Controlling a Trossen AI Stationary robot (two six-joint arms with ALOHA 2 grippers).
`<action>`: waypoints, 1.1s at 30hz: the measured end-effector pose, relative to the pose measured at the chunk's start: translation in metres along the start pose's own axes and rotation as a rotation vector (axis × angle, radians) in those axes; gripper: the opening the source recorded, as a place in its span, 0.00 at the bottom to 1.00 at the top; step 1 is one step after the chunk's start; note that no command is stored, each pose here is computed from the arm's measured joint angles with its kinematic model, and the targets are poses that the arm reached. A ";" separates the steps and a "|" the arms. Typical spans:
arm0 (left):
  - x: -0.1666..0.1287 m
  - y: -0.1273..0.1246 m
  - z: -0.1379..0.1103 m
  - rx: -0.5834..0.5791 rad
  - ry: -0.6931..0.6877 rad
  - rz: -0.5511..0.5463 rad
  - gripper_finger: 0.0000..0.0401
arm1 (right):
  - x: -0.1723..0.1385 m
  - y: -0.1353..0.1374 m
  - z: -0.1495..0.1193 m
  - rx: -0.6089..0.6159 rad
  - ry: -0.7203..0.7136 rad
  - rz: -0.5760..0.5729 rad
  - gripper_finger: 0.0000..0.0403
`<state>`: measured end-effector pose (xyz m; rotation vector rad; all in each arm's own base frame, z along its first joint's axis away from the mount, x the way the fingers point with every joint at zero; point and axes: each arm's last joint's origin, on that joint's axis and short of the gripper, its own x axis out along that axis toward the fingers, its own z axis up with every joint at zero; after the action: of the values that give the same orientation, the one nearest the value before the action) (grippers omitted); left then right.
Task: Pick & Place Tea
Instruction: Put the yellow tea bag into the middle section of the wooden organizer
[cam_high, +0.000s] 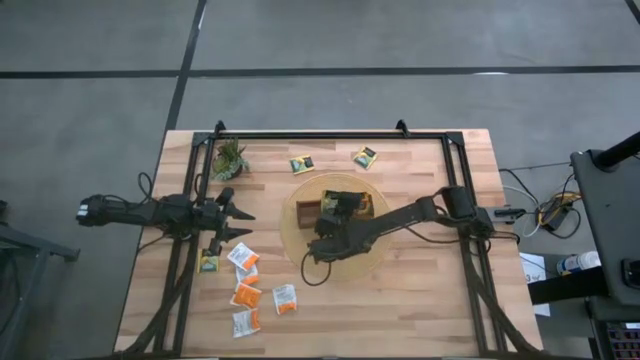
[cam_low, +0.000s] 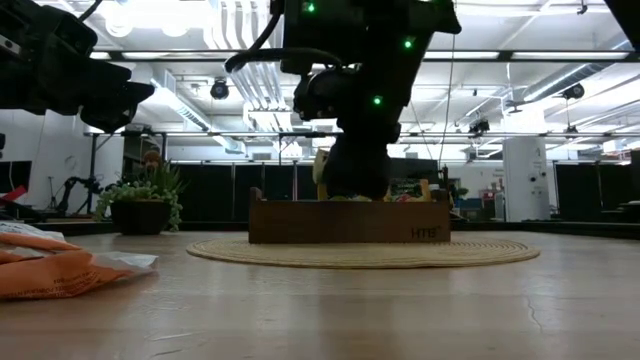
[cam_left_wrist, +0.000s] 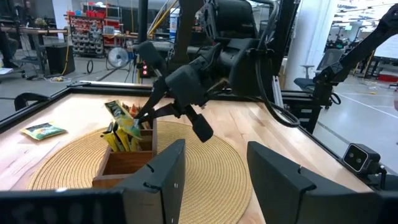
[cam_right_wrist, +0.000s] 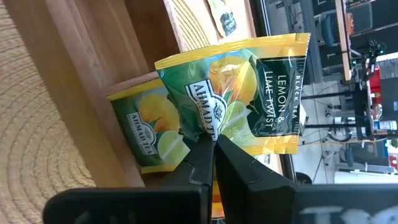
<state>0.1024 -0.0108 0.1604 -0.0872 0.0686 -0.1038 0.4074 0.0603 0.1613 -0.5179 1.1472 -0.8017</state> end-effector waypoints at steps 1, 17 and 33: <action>0.000 0.000 0.000 0.000 0.000 0.000 0.42 | 0.002 -0.001 0.000 0.000 0.003 -0.001 0.02; 0.000 0.000 0.000 0.000 0.001 0.000 0.42 | 0.014 -0.003 0.000 0.003 0.042 0.058 0.02; 0.000 0.000 0.000 0.000 0.001 0.000 0.42 | 0.013 -0.005 -0.006 0.018 0.101 0.069 0.02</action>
<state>0.1024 -0.0108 0.1603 -0.0870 0.0694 -0.1038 0.4025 0.0474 0.1550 -0.4244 1.2433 -0.7845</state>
